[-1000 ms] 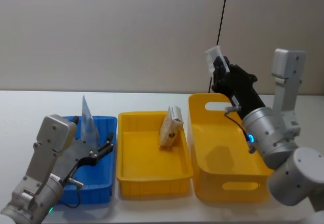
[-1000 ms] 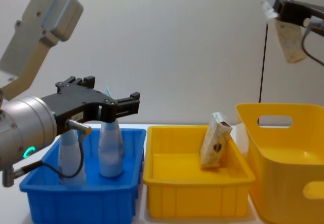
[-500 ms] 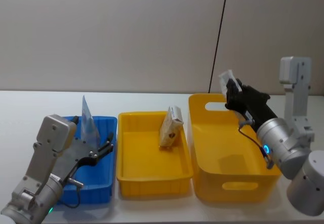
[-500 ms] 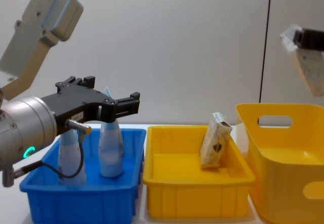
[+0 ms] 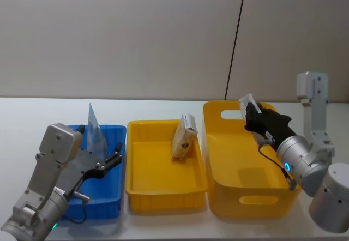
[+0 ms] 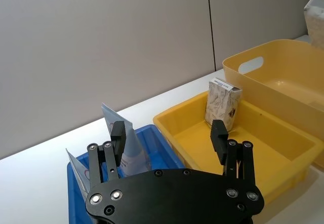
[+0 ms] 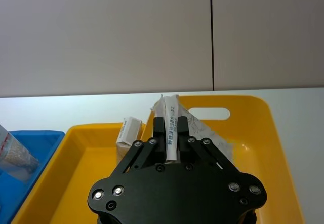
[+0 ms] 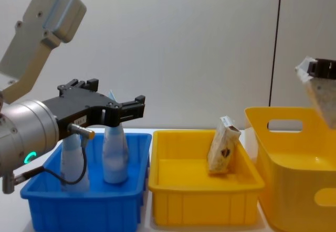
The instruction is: Bimanual collaborative sorting of washing and personal care products
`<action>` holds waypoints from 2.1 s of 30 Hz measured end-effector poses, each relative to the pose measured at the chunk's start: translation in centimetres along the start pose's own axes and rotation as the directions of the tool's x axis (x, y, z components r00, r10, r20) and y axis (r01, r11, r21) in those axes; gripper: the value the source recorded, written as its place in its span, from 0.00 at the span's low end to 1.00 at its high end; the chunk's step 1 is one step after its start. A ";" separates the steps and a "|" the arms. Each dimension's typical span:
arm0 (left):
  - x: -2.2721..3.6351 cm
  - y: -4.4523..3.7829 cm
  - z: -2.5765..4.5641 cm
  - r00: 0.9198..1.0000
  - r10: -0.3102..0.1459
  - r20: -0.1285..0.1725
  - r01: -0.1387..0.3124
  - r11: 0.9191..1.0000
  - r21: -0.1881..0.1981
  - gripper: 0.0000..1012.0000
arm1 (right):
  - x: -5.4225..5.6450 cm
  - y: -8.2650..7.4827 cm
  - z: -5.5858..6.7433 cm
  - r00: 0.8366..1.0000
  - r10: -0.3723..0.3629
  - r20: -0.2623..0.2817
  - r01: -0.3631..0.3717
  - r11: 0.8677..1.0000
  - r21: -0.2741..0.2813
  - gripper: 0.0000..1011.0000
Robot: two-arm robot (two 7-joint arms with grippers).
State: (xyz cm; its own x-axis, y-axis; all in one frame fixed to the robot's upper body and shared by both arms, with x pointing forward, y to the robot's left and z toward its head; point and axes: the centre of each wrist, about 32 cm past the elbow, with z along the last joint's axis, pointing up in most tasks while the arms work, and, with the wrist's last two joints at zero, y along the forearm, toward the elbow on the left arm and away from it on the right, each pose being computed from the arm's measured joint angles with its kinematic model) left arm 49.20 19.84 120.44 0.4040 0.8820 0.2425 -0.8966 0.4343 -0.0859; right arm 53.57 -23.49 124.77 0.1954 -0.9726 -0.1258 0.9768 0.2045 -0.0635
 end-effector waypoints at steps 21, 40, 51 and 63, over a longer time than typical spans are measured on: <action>0.00 0.00 0.00 1.000 0.000 0.000 0.000 1.000 0.000 0.99 | 0.3 0.5 -0.4 1.000 -0.021 -0.003 0.021 0.999 -0.042 0.78; 0.52 -1.72 1.20 0.999 0.007 0.040 -0.006 0.999 -0.046 0.99 | 0.4 0.6 -0.4 1.000 -0.025 -0.003 0.025 0.998 -0.049 0.99; 1.59 -5.18 3.37 0.995 0.066 0.079 -0.057 0.992 -0.110 0.99 | 0.4 0.6 -0.4 1.000 -0.025 -0.003 0.025 0.998 -0.051 0.99; 2.63 -5.69 4.46 0.993 0.117 0.035 -0.114 0.992 -0.061 0.99 | 0.4 0.6 -0.4 1.000 -0.025 -0.004 0.025 0.998 -0.051 0.99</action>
State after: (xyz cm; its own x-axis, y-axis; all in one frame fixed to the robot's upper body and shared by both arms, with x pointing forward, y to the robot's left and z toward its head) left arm 54.56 18.87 125.88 0.2902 0.9198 0.2642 -0.9242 0.3410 -0.1720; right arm 54.21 -23.71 124.25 0.1707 -0.9770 -0.1277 0.9756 0.1858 -0.1173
